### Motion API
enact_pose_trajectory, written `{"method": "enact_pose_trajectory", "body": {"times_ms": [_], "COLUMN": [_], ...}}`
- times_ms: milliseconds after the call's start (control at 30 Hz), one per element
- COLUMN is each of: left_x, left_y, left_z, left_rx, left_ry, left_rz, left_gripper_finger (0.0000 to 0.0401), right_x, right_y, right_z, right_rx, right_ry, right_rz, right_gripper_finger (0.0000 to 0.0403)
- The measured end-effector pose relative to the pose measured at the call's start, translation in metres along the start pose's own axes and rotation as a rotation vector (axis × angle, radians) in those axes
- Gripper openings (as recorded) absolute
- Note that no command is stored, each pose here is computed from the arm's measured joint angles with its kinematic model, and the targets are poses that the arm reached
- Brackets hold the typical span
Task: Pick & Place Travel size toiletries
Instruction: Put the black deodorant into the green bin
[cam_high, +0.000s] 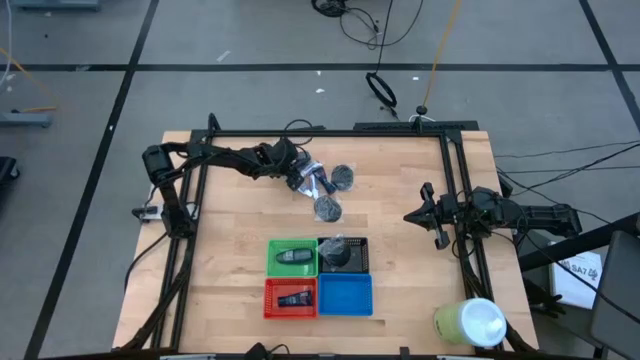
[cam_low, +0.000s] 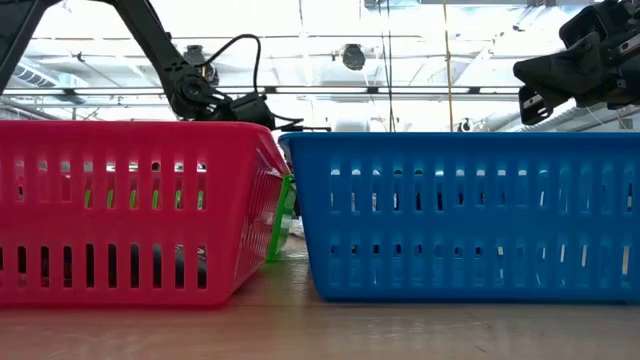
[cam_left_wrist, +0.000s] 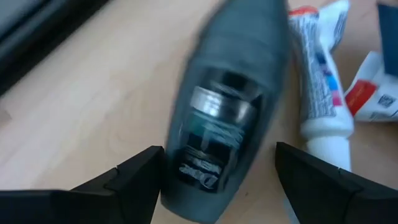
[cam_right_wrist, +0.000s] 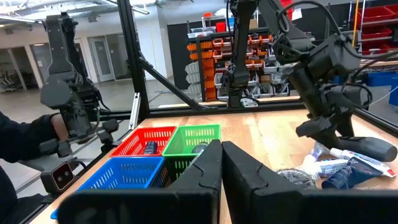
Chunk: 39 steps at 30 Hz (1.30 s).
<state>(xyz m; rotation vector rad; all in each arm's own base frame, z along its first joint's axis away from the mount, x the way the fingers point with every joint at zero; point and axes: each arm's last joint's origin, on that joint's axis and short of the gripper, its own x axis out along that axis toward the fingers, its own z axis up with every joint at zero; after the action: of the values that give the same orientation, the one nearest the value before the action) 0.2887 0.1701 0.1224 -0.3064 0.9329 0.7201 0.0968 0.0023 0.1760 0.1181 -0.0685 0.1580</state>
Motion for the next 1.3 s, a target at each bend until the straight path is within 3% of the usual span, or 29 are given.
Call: {"method": "enact_pose_trajectory", "body": {"times_ms": [767, 900, 1133, 1300], "left_x": [0.0016, 0.0016, 0.0018, 0.0018], "left_y": [-0.0011, -0.0012, -0.0011, -0.0010], "left_z": [-0.0017, -0.0018, -0.0023, -0.0025], "left_rx": [0.077, 0.081, 0.080, 0.076], "left_ry": [0.019, 0.020, 0.022, 0.024], "left_rz": [-0.024, -0.025, -0.016, -0.011], "left_gripper_finger": [0.0292, 0.0262, 0.0168, 0.0163], "right_x": [0.0000, 0.0000, 0.0000, 0.0000], "right_y": [0.0000, 0.0000, 0.0000, 0.0000], "right_z": [0.0000, 0.0000, 0.0000, 0.0000], "right_rx": [0.000, 0.000, 0.000, 0.000], "right_ry": [0.000, 0.000, 0.000, 0.000], "right_rz": [0.000, 0.000, 0.000, 0.000], "right_gripper_finger": [0.0000, 0.0000, 0.0000, 0.0000]}}
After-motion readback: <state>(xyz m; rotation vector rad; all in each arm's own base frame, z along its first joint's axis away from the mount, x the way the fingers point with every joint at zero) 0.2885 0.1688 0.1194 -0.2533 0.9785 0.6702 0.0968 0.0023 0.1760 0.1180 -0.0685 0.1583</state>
